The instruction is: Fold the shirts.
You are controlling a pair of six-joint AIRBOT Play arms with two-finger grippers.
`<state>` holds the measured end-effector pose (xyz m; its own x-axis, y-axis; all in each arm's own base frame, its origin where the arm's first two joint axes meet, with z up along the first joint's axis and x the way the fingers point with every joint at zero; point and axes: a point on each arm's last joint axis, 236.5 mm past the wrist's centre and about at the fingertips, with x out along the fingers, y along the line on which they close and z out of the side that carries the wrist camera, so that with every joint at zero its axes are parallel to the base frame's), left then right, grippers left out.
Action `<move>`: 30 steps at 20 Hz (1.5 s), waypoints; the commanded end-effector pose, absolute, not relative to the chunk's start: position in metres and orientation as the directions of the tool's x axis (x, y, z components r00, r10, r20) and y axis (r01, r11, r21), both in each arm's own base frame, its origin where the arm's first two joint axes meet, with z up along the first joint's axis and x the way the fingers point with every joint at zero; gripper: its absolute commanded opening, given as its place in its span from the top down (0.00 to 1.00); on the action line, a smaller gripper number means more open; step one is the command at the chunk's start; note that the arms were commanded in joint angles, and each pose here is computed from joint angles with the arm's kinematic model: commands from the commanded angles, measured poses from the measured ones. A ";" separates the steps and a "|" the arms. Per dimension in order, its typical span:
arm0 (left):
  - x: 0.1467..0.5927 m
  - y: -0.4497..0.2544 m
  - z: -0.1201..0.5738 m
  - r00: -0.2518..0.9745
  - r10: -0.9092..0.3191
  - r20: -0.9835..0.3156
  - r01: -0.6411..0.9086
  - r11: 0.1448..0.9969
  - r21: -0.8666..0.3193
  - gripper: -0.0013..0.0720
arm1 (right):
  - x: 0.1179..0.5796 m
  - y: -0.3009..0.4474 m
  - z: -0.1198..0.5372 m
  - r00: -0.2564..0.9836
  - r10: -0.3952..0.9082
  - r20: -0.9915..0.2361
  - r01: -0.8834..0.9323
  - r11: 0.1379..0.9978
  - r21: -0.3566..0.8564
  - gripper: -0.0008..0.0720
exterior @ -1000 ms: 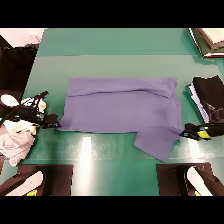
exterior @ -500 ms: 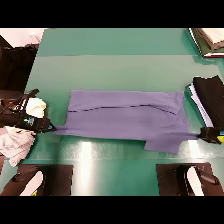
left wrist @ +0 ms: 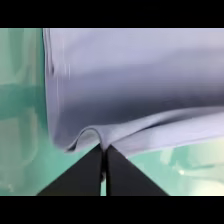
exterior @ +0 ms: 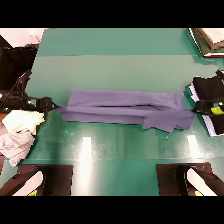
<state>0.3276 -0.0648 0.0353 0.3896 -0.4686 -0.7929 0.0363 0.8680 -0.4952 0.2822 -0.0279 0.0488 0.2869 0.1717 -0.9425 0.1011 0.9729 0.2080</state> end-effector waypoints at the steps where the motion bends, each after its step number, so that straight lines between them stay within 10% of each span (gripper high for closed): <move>1: 0.375 -0.062 0.029 0.442 -0.485 -0.754 0.010 0.843 -0.537 0.95 | 0.332 -0.020 0.041 0.312 0.178 -0.933 0.075 0.975 0.211 0.97; 7: 0.429 -0.051 0.009 0.438 -0.485 -0.757 -0.012 0.839 -0.545 0.93 | 0.399 -0.022 0.025 0.331 0.226 -0.916 0.107 0.955 0.275 0.92; 9: 0.441 -0.046 0.003 0.457 -0.472 -0.754 -0.039 0.836 -0.548 0.16 | 0.430 -0.007 0.026 0.384 0.328 -0.863 0.135 0.905 0.404 0.31; 11: 0.447 -0.049 0.009 0.470 -0.484 -0.738 -0.079 0.810 -0.582 0.14 | 0.446 0.009 0.036 0.406 0.461 -0.789 0.145 0.819 0.554 0.31; 15: 0.415 -0.073 0.014 0.334 -0.589 -0.736 -0.048 0.769 -0.637 0.20 | 0.416 -0.013 0.021 0.316 0.509 -0.800 0.148 0.807 0.572 0.31; 17: 0.405 -0.078 0.013 0.290 -0.611 -0.737 -0.017 0.767 -0.642 0.84 | 0.394 -0.031 0.007 0.279 0.528 -0.802 0.194 0.787 0.586 0.31; 18: 0.402 -0.081 0.013 0.276 -0.617 -0.737 -0.003 0.766 -0.643 0.94 | 0.383 -0.040 -0.002 0.263 0.537 -0.801 0.222 0.775 0.592 0.24; 20: 0.397 -0.090 0.014 0.249 -0.631 -0.735 0.013 0.761 -0.649 0.95 | 0.362 -0.053 -0.022 0.244 0.553 -0.797 0.259 0.755 0.603 0.02; 30: 0.382 -0.180 0.013 0.167 -0.653 -0.739 0.196 0.756 -0.624 0.95 | 0.341 -0.034 -0.083 0.156 0.603 -0.782 0.214 0.752 0.623 0.08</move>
<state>0.3839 -0.1622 0.0126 0.1744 -0.6508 -0.7390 0.1605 0.7592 -0.6308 0.3457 -0.0457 -0.0667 0.2063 0.5869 -0.7829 0.2543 0.7405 0.6221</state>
